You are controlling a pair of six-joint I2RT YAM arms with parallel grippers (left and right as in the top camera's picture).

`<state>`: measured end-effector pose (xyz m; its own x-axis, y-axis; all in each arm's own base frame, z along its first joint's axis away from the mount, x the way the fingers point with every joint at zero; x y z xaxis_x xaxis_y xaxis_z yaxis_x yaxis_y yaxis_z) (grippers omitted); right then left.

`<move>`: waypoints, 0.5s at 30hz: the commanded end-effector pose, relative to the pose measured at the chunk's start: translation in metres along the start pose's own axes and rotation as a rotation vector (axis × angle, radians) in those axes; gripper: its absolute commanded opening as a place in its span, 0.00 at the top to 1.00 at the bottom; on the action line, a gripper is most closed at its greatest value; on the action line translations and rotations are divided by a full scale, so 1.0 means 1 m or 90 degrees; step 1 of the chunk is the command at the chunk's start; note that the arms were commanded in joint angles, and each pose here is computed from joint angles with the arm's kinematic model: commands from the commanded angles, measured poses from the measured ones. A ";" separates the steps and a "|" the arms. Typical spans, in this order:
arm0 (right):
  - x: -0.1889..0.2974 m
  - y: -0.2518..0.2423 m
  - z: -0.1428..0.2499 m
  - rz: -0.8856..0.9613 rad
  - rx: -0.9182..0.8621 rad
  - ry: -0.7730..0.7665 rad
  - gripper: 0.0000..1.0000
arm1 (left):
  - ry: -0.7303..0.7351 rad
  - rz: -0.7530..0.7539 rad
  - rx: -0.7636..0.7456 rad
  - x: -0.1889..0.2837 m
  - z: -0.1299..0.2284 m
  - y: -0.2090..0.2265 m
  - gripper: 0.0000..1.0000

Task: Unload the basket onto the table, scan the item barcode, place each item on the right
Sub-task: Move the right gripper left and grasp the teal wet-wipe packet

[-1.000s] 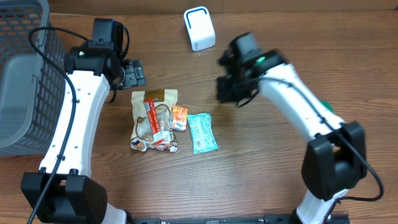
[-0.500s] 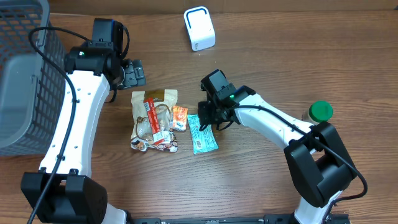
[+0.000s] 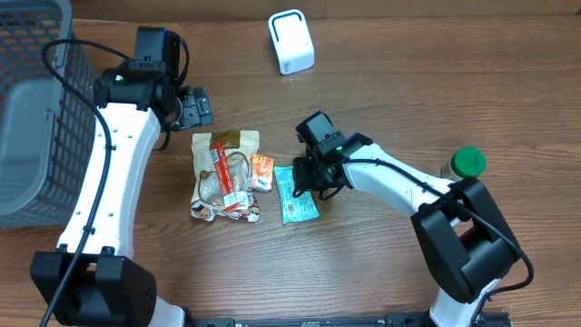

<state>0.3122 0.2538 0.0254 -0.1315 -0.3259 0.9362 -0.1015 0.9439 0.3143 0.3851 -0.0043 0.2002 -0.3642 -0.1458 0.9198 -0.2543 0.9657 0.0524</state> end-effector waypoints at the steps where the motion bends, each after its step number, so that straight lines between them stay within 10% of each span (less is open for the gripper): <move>1: -0.001 -0.035 -0.001 0.119 -0.052 -0.033 0.96 | -0.019 -0.001 0.006 0.009 -0.005 0.000 0.00; 15: 0.069 -0.071 -0.034 0.202 -0.130 -0.123 0.93 | -0.019 -0.001 0.006 0.009 -0.005 0.000 0.00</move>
<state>0.3284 0.1600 0.0379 -0.2121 0.0302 0.9768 0.1784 0.9839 0.0083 0.3851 -0.0043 0.2002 -0.3642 -0.1458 0.9198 -0.2543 0.9657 0.0524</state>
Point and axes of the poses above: each gripper's point midway between its finger pads, its own x axis back along the fingers, its own y axis along the line the jaws close on, z = x × y, the point moved 1 cm from there along x, back along the fingers, and after that the axes turned 2 degrees about -x, right-handed, at the moved point
